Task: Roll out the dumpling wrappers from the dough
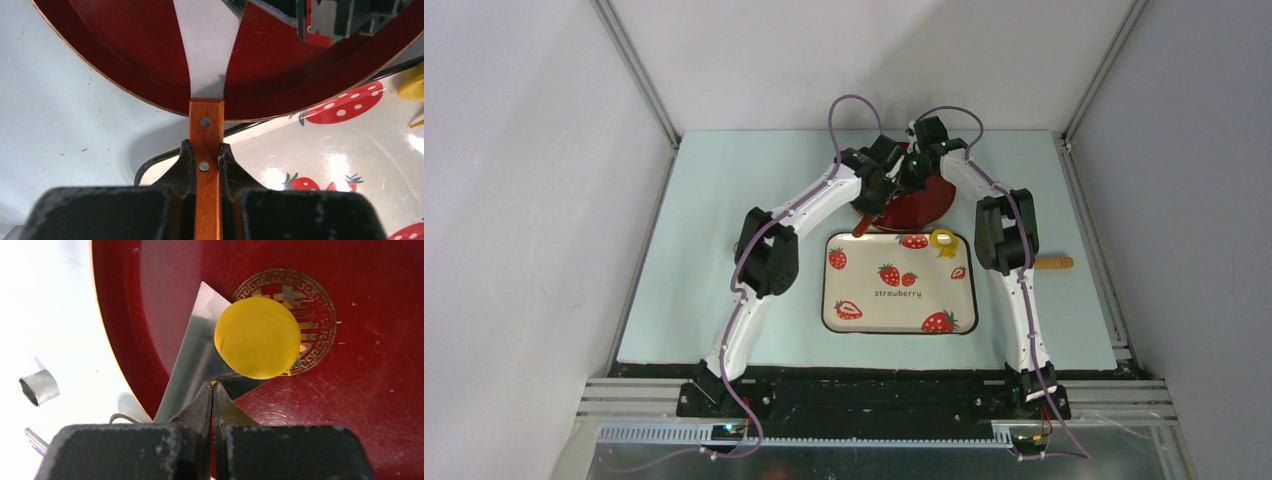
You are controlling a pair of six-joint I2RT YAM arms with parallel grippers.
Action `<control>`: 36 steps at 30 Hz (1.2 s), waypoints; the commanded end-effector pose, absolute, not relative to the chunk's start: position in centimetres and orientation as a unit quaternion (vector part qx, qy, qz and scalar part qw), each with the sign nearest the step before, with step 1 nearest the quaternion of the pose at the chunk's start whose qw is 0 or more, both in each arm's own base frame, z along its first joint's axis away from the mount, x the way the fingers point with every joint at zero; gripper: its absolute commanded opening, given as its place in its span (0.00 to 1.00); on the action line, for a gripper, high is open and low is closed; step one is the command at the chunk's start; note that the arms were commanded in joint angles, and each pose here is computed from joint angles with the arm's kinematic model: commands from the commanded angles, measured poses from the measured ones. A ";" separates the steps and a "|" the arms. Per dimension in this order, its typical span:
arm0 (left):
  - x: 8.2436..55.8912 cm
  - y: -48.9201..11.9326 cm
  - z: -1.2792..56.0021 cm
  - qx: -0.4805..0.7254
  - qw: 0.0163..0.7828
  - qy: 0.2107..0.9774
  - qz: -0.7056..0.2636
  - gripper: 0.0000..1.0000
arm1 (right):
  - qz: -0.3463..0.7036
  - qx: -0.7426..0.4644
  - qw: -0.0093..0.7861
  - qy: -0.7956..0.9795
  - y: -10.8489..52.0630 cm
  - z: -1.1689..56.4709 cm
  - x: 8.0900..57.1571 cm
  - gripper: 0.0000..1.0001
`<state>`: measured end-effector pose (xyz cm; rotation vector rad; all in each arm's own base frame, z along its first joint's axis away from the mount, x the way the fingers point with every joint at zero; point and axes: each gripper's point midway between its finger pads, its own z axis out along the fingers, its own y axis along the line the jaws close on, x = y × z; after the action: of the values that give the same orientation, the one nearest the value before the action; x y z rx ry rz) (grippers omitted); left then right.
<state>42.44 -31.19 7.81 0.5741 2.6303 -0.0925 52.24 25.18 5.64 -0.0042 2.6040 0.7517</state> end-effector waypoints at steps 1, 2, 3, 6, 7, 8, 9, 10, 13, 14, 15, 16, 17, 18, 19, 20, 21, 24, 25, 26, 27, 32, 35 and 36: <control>44.0 -31.6 10.6 0.192 0.268 0.943 -0.043 0.00 | 0.250 -0.006 0.230 0.940 24.7 6.1 53.2 0.00; 44.0 -31.6 10.7 0.193 0.269 0.943 -0.042 0.00 | 0.249 -0.004 0.228 0.941 24.7 5.8 53.2 0.00; 44.1 -31.5 11.1 0.194 0.273 0.941 -0.041 0.00 | 0.249 -0.004 0.228 0.941 24.7 5.8 53.2 0.00; 44.0 -31.6 11.5 0.199 0.276 0.939 -0.042 0.00 | 0.246 -0.004 0.225 0.943 24.8 5.3 53.1 0.00; 44.0 -31.6 11.6 0.201 0.277 0.939 -0.043 0.00 | 0.245 -0.004 0.225 0.943 24.9 5.3 53.1 0.00; 44.0 -31.7 11.7 0.202 0.278 0.938 -0.043 0.00 | 0.244 -0.004 0.224 0.943 24.9 5.1 53.1 0.00; 43.9 -31.8 11.7 0.207 0.276 0.937 -0.045 0.00 | 0.242 -0.003 0.224 0.944 24.9 5.0 53.1 0.00; 43.8 -32.0 11.6 0.210 0.276 0.937 -0.047 0.00 | 0.242 -0.003 0.224 0.944 24.9 5.0 53.1 0.00; 43.4 -32.6 11.5 0.226 0.275 0.933 -0.047 0.00 | 0.238 -0.002 0.224 0.945 24.8 4.7 53.1 0.00; 43.3 -32.9 11.5 0.230 0.276 0.932 -0.047 0.00 | 0.236 -0.001 0.223 0.946 24.7 4.6 53.1 0.00; 43.3 -33.0 11.7 0.231 0.278 0.931 -0.046 0.00 | 0.233 -0.001 0.222 0.947 24.7 4.3 53.2 0.00; 43.3 -33.0 11.6 0.231 0.279 0.931 -0.045 0.00 | 0.231 -0.001 0.220 0.948 24.6 4.2 53.1 0.00; 43.5 -33.0 11.8 0.229 0.282 0.931 -0.043 0.00 | 0.228 0.000 0.219 0.949 24.5 4.0 53.1 0.00; 43.5 -33.0 11.7 0.228 0.282 0.931 -0.042 0.00 | 0.226 0.000 0.217 0.950 24.5 3.8 53.0 0.00; 43.6 -33.1 11.8 0.228 0.284 0.930 -0.043 0.00 | 0.222 0.001 0.216 0.951 24.3 3.6 53.0 0.00; 43.6 -33.2 11.8 0.229 0.284 0.930 -0.043 0.00 | 0.220 0.001 0.214 0.952 24.2 3.5 52.9 0.00; 43.7 -33.3 11.9 0.229 0.286 0.930 -0.044 0.00 | 0.214 0.002 0.215 0.953 24.0 3.3 53.0 0.00; 43.7 -33.2 12.1 0.230 0.288 0.929 -0.043 0.00 | 0.204 0.005 0.214 0.955 23.6 3.1 52.9 0.00; 43.6 -33.1 12.0 0.231 0.287 0.929 -0.041 0.00 | 0.203 0.007 0.213 0.956 23.5 3.1 52.9 0.00; 43.7 -33.0 12.2 0.230 0.289 0.928 -0.038 0.00 | 0.202 0.008 0.213 0.956 23.4 3.1 52.9 0.00; 43.6 -32.9 12.1 0.231 0.287 0.929 -0.036 0.00 | 0.201 0.008 0.214 0.956 23.4 3.2 52.9 0.00; 43.1 -32.4 12.5 0.236 0.290 0.927 -0.026 0.00 | 0.201 0.011 0.210 0.957 23.3 2.9 52.9 0.00; 42.6 -32.2 12.7 0.243 0.289 0.926 -0.020 0.00 | 0.200 0.012 0.206 0.958 23.2 2.6 52.8 0.00; 42.5 -32.1 12.8 0.244 0.290 0.925 -0.017 0.00 | 0.199 0.012 0.205 0.958 23.1 2.5 52.8 0.00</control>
<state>42.10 -31.75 8.09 0.6459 2.5883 -0.0302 53.00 23.90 4.16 0.0315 2.6250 0.6157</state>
